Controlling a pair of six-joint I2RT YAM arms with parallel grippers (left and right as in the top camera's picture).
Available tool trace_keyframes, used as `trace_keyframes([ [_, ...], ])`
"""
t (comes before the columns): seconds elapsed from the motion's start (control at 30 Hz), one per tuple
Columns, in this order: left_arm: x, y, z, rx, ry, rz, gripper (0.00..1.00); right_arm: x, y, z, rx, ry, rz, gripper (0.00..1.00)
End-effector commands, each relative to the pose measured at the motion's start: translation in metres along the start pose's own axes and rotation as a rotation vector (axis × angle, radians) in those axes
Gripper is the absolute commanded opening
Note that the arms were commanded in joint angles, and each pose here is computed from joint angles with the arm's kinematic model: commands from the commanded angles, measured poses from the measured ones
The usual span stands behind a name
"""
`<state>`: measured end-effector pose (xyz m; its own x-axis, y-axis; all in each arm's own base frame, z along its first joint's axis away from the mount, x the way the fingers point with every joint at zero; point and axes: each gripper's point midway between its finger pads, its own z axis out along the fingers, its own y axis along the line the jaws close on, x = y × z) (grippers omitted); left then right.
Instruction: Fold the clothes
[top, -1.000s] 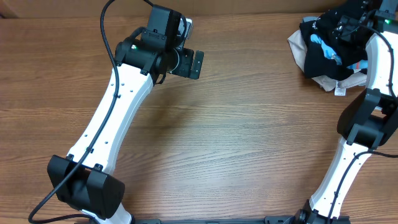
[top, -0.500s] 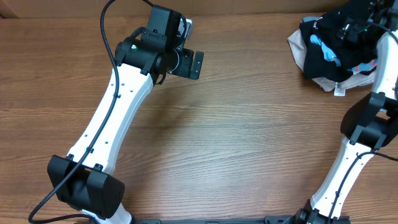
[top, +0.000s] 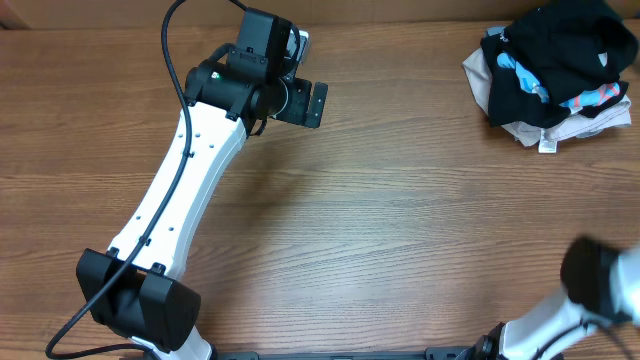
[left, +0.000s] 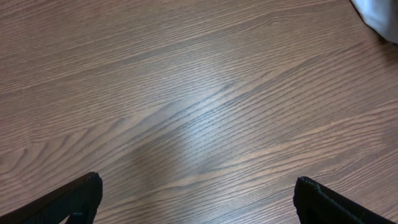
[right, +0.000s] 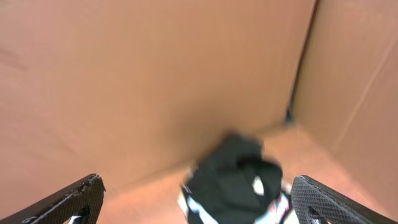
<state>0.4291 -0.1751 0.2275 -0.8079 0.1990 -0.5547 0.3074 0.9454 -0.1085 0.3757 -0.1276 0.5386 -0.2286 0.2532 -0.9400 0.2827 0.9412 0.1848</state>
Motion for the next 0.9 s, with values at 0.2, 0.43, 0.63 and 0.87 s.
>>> trace_keyframes([
  [0.2, 0.000, 0.003, 0.004, -0.014, 0.006, -0.011, 1.00, -0.025, 0.019, -0.084, -0.033, -0.140, -0.016, 1.00],
  [0.43, 0.000, 0.003, 0.004, -0.014, 0.006, -0.011, 1.00, -0.042, 0.028, -0.094, -0.063, -0.217, -0.024, 1.00],
  [0.63, 0.000, 0.003, 0.004, -0.014, 0.006, -0.011, 1.00, -0.085, 0.088, -0.127, -0.264, -0.429, -0.055, 1.00],
  [0.87, 0.000, 0.003, 0.004, -0.014, 0.006, -0.011, 1.00, -0.072, 0.176, -0.171, -0.714, -0.420, -0.142, 1.00],
])
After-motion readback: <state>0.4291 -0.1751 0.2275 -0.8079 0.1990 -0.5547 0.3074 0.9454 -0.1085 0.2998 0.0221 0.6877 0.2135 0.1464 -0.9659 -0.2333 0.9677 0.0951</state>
